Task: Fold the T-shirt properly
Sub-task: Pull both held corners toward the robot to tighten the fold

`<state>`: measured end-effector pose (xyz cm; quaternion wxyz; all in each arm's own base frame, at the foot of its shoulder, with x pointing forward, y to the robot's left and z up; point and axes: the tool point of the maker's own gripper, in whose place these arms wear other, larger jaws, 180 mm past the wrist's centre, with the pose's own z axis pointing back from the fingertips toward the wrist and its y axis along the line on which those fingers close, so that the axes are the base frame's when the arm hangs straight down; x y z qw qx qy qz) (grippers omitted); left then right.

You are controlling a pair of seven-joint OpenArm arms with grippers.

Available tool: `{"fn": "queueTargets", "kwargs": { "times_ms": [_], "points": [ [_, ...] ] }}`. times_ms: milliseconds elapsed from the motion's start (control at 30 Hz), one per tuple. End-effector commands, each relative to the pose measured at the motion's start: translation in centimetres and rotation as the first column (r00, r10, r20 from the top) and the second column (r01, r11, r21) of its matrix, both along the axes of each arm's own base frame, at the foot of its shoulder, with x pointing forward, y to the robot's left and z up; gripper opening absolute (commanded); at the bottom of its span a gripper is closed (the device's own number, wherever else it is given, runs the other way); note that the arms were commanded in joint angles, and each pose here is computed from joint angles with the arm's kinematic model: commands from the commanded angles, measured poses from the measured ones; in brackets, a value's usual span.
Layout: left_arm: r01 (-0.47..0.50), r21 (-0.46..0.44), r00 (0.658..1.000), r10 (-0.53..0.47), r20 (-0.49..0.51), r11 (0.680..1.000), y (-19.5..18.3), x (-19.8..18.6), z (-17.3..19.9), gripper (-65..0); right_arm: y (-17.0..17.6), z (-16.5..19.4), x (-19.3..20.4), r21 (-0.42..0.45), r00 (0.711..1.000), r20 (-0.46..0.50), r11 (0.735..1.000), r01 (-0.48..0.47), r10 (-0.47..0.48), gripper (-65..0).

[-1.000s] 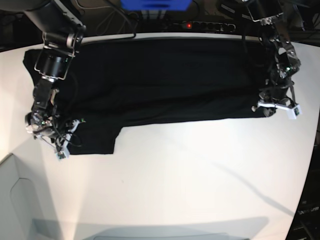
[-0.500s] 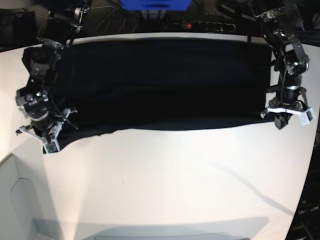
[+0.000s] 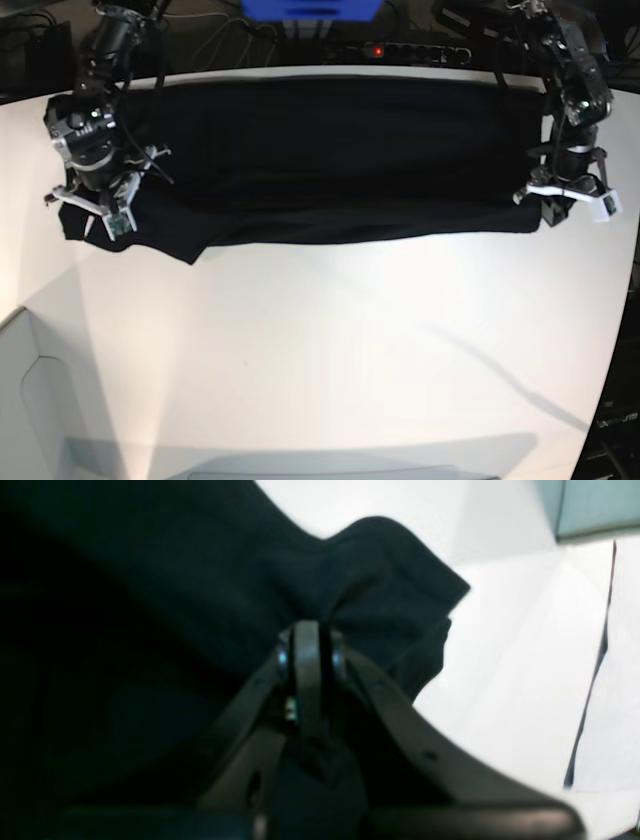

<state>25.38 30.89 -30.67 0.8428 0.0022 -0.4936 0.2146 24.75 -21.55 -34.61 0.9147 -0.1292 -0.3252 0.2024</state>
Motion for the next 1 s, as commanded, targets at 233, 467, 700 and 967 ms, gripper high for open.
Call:
{"fn": "queueTargets", "kwargs": {
  "times_ms": [233,467,700,967],
  "points": [
    [0.001,0.028,1.000,-0.001,-0.005,1.000,0.5,-0.9,0.1,-64.9,-0.8,-0.9,-2.6,-0.012,0.999,-0.045,1.000,0.004,-0.005,-65.0],
    [0.000,0.029,1.000,0.001,-0.023,1.000,0.6,-1.5,-0.3,-64.9,-0.3,-1.5,-4.1,0.010,0.999,-0.031,0.999,-0.030,0.031,-65.0],
    [-0.001,0.032,0.999,0.003,-0.049,0.999,0.7,-2.3,-1.0,-64.9,-3.1,-1.2,-5.7,-0.014,0.999,-0.013,0.999,0.034,-0.034,-65.0],
    [-0.021,0.008,0.995,0.022,-0.092,1.000,1.1,-2.9,-2.7,-64.9,-2.2,-2.1,-8.7,0.011,0.999,-0.042,1.000,-0.001,0.002,-65.0]
  ]
}}
